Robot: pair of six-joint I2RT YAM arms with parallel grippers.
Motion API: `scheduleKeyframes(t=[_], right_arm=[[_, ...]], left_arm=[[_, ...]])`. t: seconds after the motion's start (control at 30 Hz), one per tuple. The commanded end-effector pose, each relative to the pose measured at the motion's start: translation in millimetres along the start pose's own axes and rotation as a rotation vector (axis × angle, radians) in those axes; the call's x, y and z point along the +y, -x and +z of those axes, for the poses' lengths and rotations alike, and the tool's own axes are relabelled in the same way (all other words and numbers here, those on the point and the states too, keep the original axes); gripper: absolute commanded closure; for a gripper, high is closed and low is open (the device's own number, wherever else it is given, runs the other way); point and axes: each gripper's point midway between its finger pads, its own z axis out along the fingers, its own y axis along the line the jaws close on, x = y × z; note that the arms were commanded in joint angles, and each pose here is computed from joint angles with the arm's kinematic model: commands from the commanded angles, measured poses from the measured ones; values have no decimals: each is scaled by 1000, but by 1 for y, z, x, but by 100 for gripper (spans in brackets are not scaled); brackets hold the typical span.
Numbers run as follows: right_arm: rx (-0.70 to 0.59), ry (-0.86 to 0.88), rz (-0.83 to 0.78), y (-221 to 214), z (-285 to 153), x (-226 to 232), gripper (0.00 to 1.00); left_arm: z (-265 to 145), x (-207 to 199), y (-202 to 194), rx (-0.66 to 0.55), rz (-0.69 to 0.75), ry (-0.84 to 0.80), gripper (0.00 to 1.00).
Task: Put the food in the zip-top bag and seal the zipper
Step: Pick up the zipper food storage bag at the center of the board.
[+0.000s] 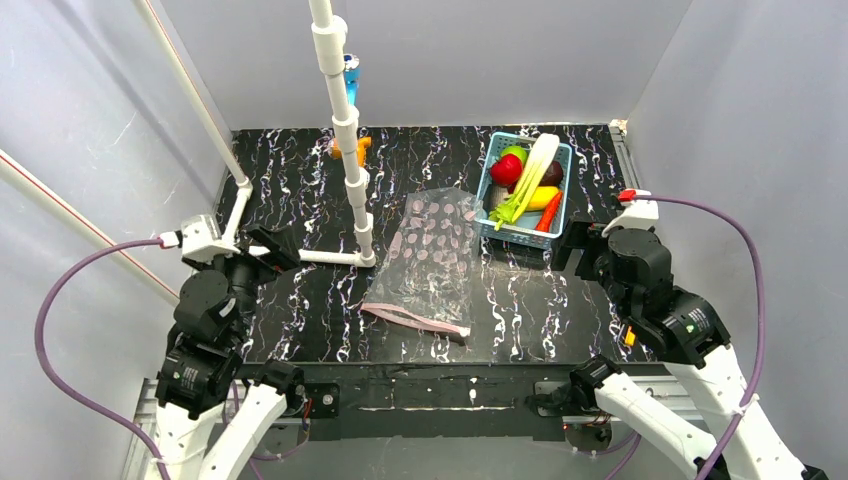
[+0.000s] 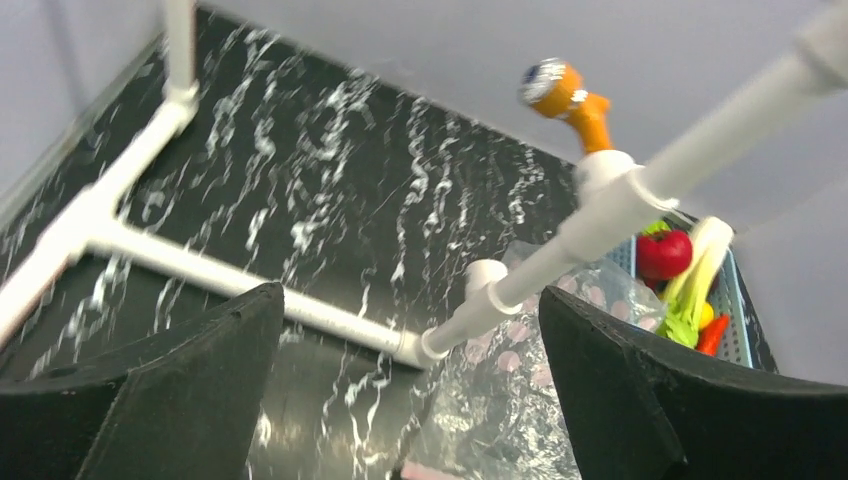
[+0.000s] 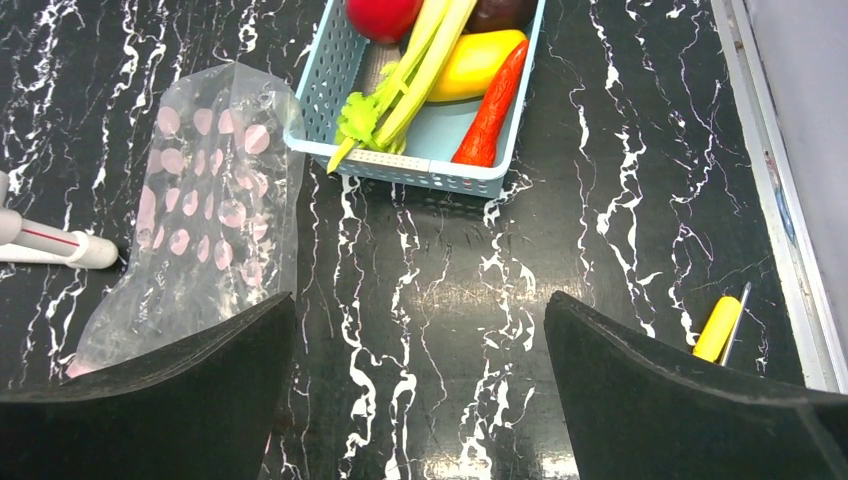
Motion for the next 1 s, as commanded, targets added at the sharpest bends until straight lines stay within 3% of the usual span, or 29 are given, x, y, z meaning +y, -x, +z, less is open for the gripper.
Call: scheduleKeyframes(t=[0.0,0.1,0.2,0.3,0.43,0.7,0.97], right_arm=[[-7,22,27,10,-9,3,0],[5,49,23,3,-5,9,0],[35,131,24,-8,2,25,0],[131,187,15,-25,11,42,0],[292,331,-64,-52,17,77,0],[358,403,-523,-103,5,161,0],[335,366,-1041,-164,14,216,0]], left_arm=[[-22,43,-18,103,-218,304,0],[-33,34,-31,203,-118,211,1],[-45,30,-40,217,-151,152,1],[-50,10,-49,216,-189,7,1],[-57,-1,-70,308,-191,-64,0],[-65,-2,-116,575,-151,-32,1],[-74,-11,-135,627,-236,-83,0]])
